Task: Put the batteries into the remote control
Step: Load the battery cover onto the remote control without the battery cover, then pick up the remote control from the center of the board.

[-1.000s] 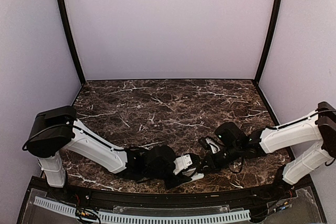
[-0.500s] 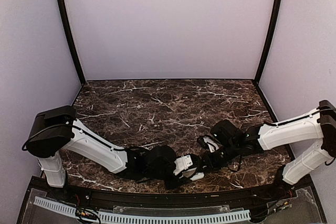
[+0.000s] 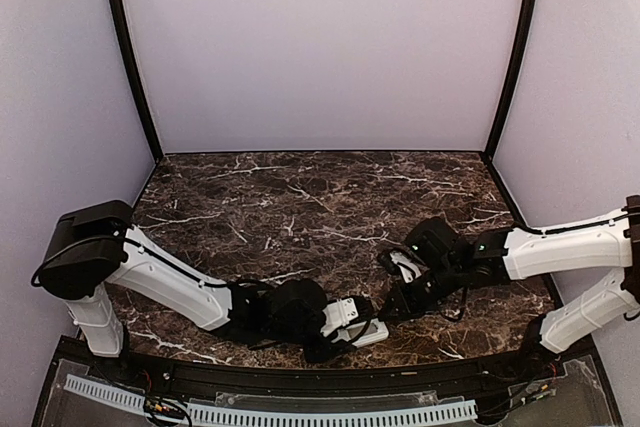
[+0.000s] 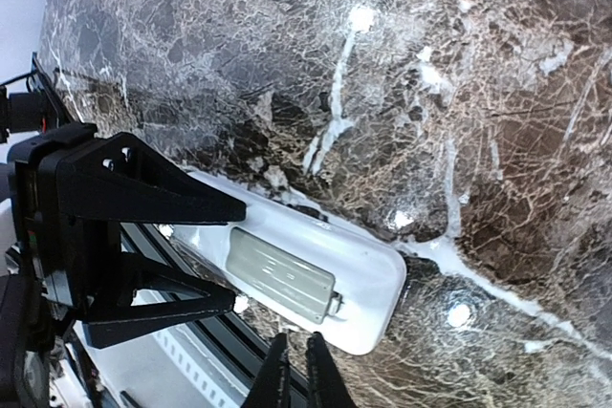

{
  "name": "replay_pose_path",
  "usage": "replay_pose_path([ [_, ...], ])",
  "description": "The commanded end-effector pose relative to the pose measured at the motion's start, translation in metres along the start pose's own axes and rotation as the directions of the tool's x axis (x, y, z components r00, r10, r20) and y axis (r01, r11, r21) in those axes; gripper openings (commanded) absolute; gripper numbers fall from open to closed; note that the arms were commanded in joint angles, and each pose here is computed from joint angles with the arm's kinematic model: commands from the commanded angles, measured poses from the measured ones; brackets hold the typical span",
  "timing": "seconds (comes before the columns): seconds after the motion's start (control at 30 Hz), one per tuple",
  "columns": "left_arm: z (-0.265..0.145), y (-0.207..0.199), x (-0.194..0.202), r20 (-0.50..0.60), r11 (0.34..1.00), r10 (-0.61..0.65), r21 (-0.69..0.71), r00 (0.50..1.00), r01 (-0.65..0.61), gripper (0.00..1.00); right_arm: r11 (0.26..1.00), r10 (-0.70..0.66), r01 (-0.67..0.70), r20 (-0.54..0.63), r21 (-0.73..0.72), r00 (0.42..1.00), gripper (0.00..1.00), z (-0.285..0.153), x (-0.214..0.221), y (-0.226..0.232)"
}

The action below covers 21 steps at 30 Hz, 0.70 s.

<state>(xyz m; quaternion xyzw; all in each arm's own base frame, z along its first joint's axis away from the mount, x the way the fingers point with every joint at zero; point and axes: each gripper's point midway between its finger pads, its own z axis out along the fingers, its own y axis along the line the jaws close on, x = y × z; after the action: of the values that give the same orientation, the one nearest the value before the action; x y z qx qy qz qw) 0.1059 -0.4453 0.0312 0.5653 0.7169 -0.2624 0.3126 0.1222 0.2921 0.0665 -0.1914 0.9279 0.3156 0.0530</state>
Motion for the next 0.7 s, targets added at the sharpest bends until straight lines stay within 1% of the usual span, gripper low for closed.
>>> replay_pose_path([
  [0.0,-0.011,-0.012,0.056,-0.17,0.999,-0.009,0.039,0.985,0.016,0.53,0.996,-0.041,0.042,0.016,-0.082,0.999,0.04,-0.005,-0.005,0.022],
  [0.07,-0.017,-0.012,0.051,-0.14,0.999,-0.015,0.04,0.99,0.02,0.53,0.992,-0.045,0.047,0.019,-0.119,0.999,0.01,-0.001,-0.008,0.028],
  [0.27,-0.042,-0.009,0.037,-0.052,0.998,-0.057,0.017,0.997,0.058,0.55,0.991,-0.049,0.044,-0.034,-0.123,0.998,0.0,0.021,-0.005,0.022],
  [0.3,-0.045,-0.006,0.04,-0.05,0.997,-0.076,-0.001,0.996,0.076,0.55,0.99,-0.064,0.06,-0.034,-0.125,0.997,0.0,0.021,-0.005,0.024],
  [0.33,-0.052,-0.003,0.032,-0.017,0.996,-0.086,-0.018,0.996,0.085,0.55,0.988,-0.092,0.088,-0.025,-0.131,0.995,0.04,0.017,-0.008,0.029],
  [0.37,-0.056,0.004,0.036,-0.006,0.993,-0.11,-0.054,0.994,0.109,0.56,0.982,-0.134,0.132,-0.006,-0.139,0.991,0.1,0.012,-0.013,0.036],
  [0.4,-0.066,0.007,0.026,0.035,0.99,-0.122,-0.068,0.992,0.124,0.57,0.972,-0.184,0.185,0.02,-0.146,0.983,0.21,0.007,-0.018,0.044],
  [0.43,-0.071,0.015,0.03,0.049,0.982,-0.151,-0.107,0.987,0.155,0.6,0.956,-0.244,0.249,0.052,-0.157,0.969,0.33,0.001,-0.023,0.053],
  [0.47,-0.081,0.02,0.021,0.09,0.976,-0.167,-0.124,0.982,0.178,0.62,0.934,-0.311,0.32,0.08,-0.159,0.947,0.43,-0.003,-0.026,0.061],
  [0.5,-0.087,0.028,0.026,0.099,0.964,-0.198,-0.163,0.975,0.212,0.65,0.909,-0.375,0.387,0.103,-0.153,0.921,0.59,-0.005,-0.028,0.066],
  [0.53,-0.098,0.038,0.018,0.144,0.95,-0.214,-0.202,0.966,0.24,0.67,0.874,-0.45,0.463,0.118,-0.145,0.885,0.69,-0.007,-0.03,0.072],
  [0.57,-0.103,0.045,0.023,0.148,0.935,-0.245,-0.226,0.958,0.273,0.7,0.815,-0.552,0.564,0.121,-0.132,0.825,0.75,-0.007,-0.028,0.076],
  [0.6,-0.115,0.052,0.017,0.188,0.92,-0.257,-0.253,0.948,0.3,0.72,0.767,-0.621,0.631,0.114,-0.119,0.776,0.8,-0.004,-0.026,0.079],
  [0.63,-0.12,0.058,0.024,0.186,0.902,-0.29,-0.275,0.939,0.333,0.75,0.711,-0.688,0.696,0.106,-0.103,0.718,0.82,-0.001,-0.023,0.08],
  [0.67,-0.131,0.064,0.018,0.227,0.887,-0.301,-0.29,0.926,0.359,0.76,0.65,-0.749,0.754,0.092,-0.094,0.657,0.83,0.003,-0.019,0.081],
])
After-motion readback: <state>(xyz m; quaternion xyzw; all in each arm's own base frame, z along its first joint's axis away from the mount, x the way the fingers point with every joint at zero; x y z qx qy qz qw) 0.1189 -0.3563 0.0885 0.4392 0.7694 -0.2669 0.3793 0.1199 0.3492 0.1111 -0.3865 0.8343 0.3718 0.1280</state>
